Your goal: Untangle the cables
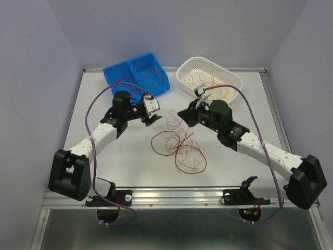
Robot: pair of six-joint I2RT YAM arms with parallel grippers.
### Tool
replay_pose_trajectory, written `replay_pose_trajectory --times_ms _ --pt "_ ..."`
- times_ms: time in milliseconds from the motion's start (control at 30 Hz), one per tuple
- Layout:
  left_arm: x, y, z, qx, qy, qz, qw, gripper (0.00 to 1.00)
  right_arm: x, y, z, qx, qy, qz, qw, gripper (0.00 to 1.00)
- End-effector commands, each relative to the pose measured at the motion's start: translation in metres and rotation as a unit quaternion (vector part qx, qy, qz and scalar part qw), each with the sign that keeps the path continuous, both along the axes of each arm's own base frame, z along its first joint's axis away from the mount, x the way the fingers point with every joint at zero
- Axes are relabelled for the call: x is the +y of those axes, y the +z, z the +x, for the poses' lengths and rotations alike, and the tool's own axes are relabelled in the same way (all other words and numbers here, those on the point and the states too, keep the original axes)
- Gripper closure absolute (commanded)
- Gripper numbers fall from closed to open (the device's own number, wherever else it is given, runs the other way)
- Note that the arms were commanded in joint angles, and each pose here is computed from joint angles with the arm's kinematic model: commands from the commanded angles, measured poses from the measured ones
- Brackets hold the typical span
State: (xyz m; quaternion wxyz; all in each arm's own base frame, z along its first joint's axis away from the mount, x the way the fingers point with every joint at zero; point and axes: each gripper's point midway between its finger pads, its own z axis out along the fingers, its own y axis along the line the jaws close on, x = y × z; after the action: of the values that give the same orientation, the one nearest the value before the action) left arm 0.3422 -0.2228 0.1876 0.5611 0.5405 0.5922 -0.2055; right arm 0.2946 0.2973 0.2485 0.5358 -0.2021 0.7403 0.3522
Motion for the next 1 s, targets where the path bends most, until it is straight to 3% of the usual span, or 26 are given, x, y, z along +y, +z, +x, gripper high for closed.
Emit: replay_pose_trajectory --times_ms 0,400,700,967 --pt "-0.023 0.06 -0.006 -0.037 -0.064 -0.061 0.995 0.2 0.012 0.051 -0.007 -0.062 0.043 0.032 0.997 0.99" --pt "-0.049 0.07 -0.015 -0.02 -0.128 -0.099 0.987 0.2 0.011 0.063 -0.023 -0.078 0.073 0.043 0.993 0.99" --pt "-0.055 0.064 -0.041 -0.008 -0.177 -0.103 0.979 0.3 0.01 0.06 -0.023 -0.079 0.07 0.04 0.994 0.99" --pt "-0.042 0.059 -0.044 -0.012 -0.151 -0.071 0.986 0.25 0.007 0.059 -0.024 -0.081 0.066 0.041 0.994 1.0"
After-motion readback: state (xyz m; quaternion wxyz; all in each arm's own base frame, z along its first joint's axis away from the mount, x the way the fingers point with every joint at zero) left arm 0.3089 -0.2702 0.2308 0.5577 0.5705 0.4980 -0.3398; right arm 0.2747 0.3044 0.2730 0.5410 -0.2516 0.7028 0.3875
